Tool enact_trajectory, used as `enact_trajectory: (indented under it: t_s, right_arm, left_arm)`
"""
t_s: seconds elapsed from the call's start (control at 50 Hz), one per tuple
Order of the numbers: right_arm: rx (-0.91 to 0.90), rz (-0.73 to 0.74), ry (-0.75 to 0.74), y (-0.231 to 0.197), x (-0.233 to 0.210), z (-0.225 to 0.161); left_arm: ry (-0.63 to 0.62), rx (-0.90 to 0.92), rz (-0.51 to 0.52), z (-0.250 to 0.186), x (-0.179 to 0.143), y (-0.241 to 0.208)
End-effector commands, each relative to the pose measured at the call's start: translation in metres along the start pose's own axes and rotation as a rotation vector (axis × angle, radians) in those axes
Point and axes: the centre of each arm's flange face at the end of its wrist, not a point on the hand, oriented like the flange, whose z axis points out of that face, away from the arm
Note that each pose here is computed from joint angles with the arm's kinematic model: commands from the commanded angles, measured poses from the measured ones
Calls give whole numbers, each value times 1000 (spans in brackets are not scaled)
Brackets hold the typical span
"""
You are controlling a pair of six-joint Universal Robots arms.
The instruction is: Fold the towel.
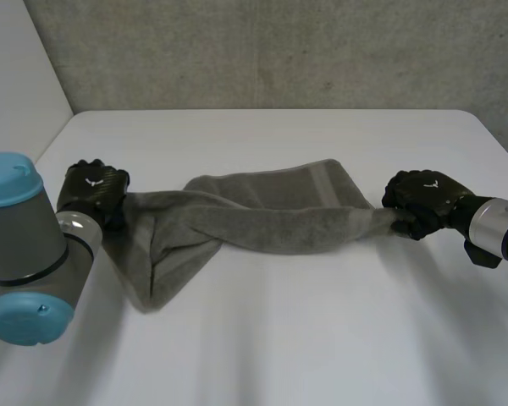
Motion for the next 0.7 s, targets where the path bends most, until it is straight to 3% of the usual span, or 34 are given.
enact_trajectory:
  t_s: [0.02,0.2,0.32,0.42,0.52,0.6,0.66,0.7]
  right_arm:
    - [-6,0,4,1,1,0]
    - [-36,15,-21,3,-5,-5]
    - [-142,-1,-207,-4,-25,-28]
    - [-252,-93,-327,-6,-35,-42]
    - [-302,-166,-330,-4,-24,-30]
    - [-227,-262,-258,-17,-5,-9]
    - [-97,-401,-173,-42,5,12]
    - [3,-479,-103,-65,11,21]
  left_arm:
    - [-43,0,63,12,-12,7]
    - [79,-21,79,9,1,19]
    - [290,-94,73,-26,11,9]
    - [377,-156,64,-34,11,5]
    - [327,-129,118,-13,-15,-4]
    - [297,-77,198,7,-21,-10]
    - [237,31,257,40,-26,-23]
    - [119,256,284,69,-38,-60]
